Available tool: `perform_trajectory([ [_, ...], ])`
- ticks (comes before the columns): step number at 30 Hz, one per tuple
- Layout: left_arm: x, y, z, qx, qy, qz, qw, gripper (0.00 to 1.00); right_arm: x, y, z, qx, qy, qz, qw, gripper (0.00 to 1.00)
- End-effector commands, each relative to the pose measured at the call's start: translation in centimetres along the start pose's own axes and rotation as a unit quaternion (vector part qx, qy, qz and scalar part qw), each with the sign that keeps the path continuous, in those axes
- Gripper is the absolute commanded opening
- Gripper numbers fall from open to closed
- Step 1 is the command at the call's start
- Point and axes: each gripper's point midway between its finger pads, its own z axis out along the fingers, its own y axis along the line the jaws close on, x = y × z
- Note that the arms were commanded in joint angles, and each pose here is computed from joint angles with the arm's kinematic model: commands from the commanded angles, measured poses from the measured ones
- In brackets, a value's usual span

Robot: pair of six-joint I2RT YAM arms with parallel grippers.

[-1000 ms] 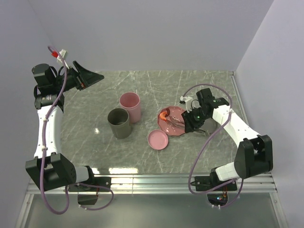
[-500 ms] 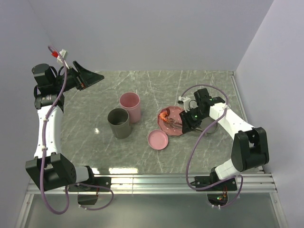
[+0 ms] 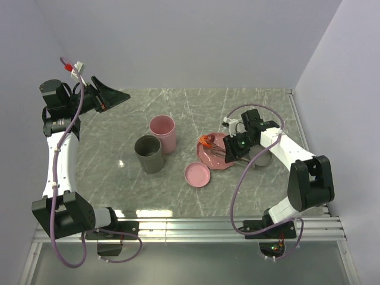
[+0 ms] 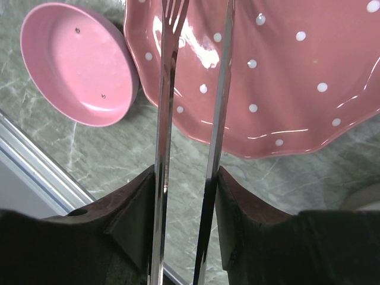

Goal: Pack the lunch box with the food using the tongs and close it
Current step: Pick up the food using the clamp

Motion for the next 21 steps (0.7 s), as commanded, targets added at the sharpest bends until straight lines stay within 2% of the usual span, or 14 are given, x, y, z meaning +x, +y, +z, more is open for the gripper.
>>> perform_trajectory([
  [1, -0.5, -1.1, -0.4, 0.012, -0.005, 0.029, 0.999, 0.99, -2.2, -0.3, -0.8, 0.012, -0.04, 0.0, 0.999, 0.48],
  [11, -0.5, -1.2, -0.4, 0.013, -0.005, 0.029, 0.999, 0.99, -1.4, -0.2, -2.4, 0.035, -0.045, -0.02, 0.998, 0.48],
  [21, -0.4, -1.3, -0.4, 0.013, -0.002, 0.034, 0.999, 0.99, -2.8, -0.2, -1.7, 0.021, -0.051, -0.018, 0.998, 0.51],
])
